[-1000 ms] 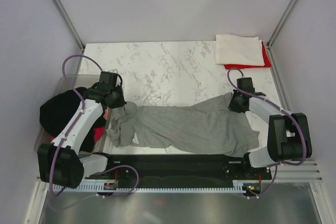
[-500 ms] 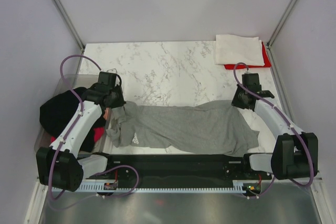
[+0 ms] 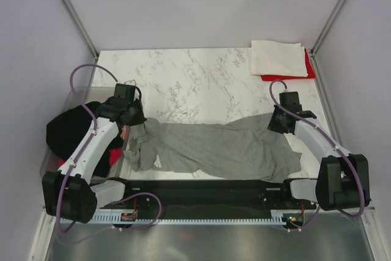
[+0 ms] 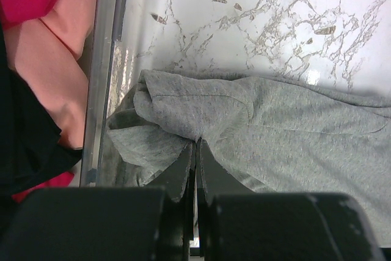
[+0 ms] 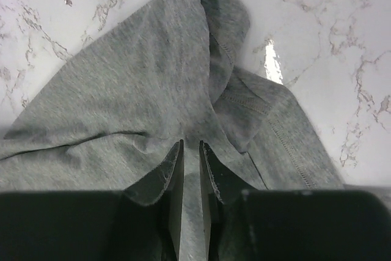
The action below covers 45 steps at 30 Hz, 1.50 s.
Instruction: Fold and stack the t-shirts
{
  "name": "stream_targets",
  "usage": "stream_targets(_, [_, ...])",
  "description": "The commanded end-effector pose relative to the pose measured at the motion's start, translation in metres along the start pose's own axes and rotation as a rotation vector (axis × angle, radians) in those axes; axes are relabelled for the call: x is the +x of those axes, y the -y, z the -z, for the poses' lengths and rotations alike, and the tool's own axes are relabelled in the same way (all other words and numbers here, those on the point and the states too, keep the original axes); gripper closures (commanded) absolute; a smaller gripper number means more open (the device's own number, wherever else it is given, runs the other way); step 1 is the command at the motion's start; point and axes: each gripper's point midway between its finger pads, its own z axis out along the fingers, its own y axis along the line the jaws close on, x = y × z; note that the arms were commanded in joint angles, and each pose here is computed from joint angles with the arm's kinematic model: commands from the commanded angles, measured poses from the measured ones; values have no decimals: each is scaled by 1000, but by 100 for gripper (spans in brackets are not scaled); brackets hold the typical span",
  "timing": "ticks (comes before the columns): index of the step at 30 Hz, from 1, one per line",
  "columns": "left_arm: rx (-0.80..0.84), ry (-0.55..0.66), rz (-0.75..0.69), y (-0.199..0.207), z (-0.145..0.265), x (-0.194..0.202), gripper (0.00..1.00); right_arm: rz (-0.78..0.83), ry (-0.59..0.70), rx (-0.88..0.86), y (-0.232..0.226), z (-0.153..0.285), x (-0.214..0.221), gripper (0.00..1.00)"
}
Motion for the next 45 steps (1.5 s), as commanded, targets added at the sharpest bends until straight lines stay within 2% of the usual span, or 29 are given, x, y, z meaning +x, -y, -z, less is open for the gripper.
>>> stream_targets(1, [10,61,-38,0,4,-12,98,-17,74,18,5,3,-7,77])
stream_targets(4, [14,63,-39,0,5,-13,98,-15,37,17,5,-6,0,77])
stream_targets(6, [14,63,-41,0,5,-13,98,-23,37,41,9,-9,0,74])
stream_targets(7, [16,61,-42,1,5,-12,98,-26,54,54,11,-8,-3,65])
stream_targets(9, [16,63,-42,1,5,-12,98,-32,84,53,12,-2,-10,55])
stream_targets(10, [16,63,-42,1,5,-12,98,-37,100,45,10,1,-15,46])
stream_targets(13, [17,62,-42,1,5,-12,98,-34,137,18,4,10,-28,30])
stream_targets(19, [19,60,-44,1,5,-12,98,-36,158,32,7,11,-38,29])
stream_targets(30, [19,58,-44,1,4,-11,98,-21,109,-96,-18,-19,-35,32])
stream_targets(45, [16,51,-43,0,3,-10,98,-25,131,-155,-26,2,-33,39])
